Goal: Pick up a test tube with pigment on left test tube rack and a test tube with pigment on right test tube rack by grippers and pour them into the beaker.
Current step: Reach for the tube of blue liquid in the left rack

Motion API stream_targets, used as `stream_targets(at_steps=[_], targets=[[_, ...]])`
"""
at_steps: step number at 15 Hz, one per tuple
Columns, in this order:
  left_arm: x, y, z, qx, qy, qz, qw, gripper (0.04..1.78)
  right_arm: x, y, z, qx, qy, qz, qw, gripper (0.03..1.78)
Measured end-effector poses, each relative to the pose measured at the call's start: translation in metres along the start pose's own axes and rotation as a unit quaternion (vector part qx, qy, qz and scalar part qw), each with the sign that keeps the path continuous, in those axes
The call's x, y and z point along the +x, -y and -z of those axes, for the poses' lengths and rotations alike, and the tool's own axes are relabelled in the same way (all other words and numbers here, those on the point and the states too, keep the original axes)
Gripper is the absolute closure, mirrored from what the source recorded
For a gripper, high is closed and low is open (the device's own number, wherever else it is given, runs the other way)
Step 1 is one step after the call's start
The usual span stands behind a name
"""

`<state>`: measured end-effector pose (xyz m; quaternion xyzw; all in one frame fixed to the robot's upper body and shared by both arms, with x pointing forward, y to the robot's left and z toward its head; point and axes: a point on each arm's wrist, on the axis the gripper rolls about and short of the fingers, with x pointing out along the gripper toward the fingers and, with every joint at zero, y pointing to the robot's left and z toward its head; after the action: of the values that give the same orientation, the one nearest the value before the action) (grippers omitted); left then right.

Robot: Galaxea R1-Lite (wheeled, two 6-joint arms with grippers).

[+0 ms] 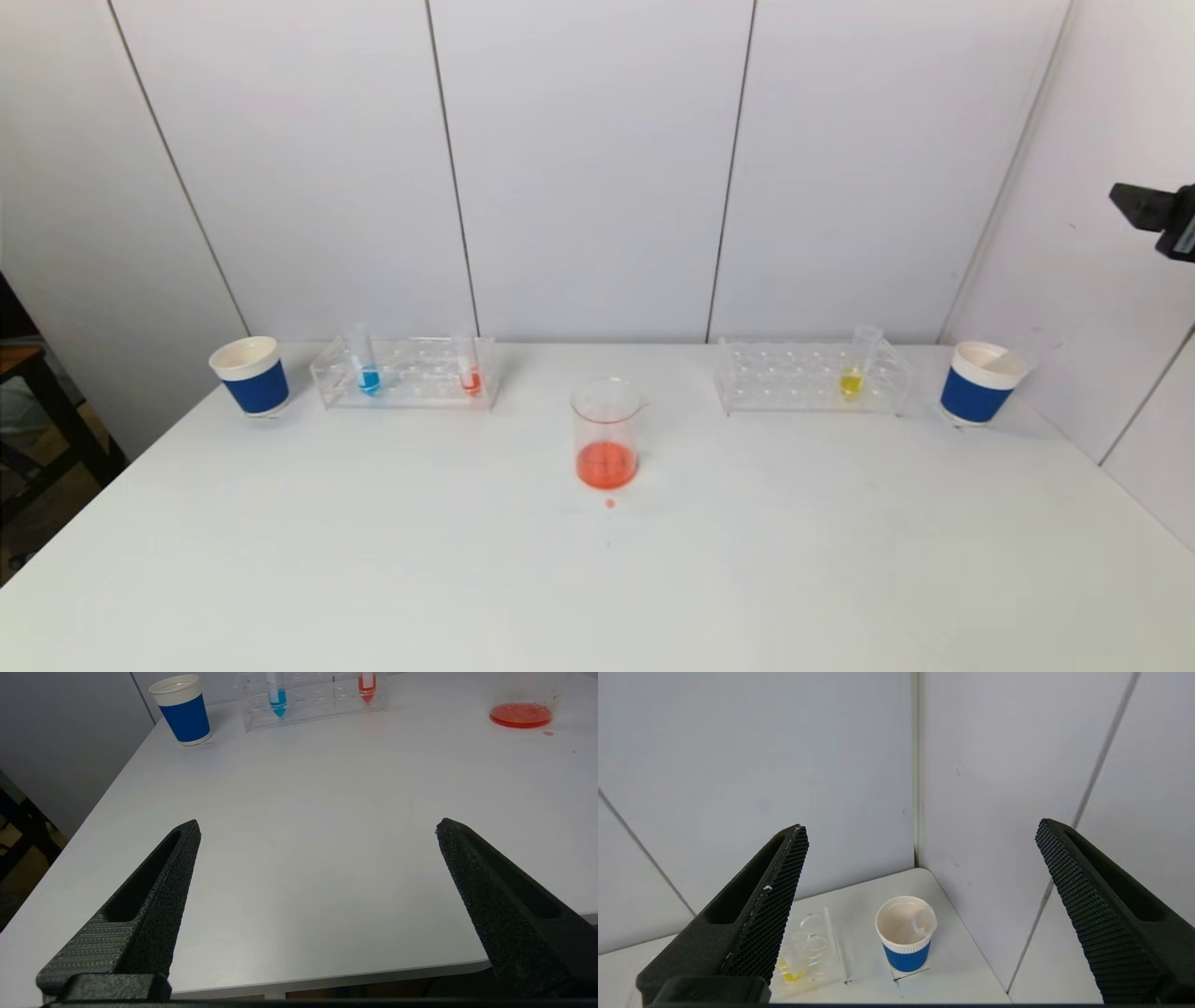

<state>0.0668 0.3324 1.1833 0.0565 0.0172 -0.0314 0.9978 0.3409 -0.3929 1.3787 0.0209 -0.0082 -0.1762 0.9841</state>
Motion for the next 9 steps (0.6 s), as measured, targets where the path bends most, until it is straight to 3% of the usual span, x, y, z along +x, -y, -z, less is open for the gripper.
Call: stream_targets(at_steps=[5,9], targets=[[0.000,0.000,0.000,0.000,0.000,0.000,1.000,0.06,-0.094,0.010,-0.039,-0.019,0.034,-0.013,0.9991,0.04],[0.000,0.000,0.000,0.000,0.000,0.000,1.000,0.06,-0.155,0.019,-0.039,-0.024,0.052,-0.023,0.9981,0.04]])
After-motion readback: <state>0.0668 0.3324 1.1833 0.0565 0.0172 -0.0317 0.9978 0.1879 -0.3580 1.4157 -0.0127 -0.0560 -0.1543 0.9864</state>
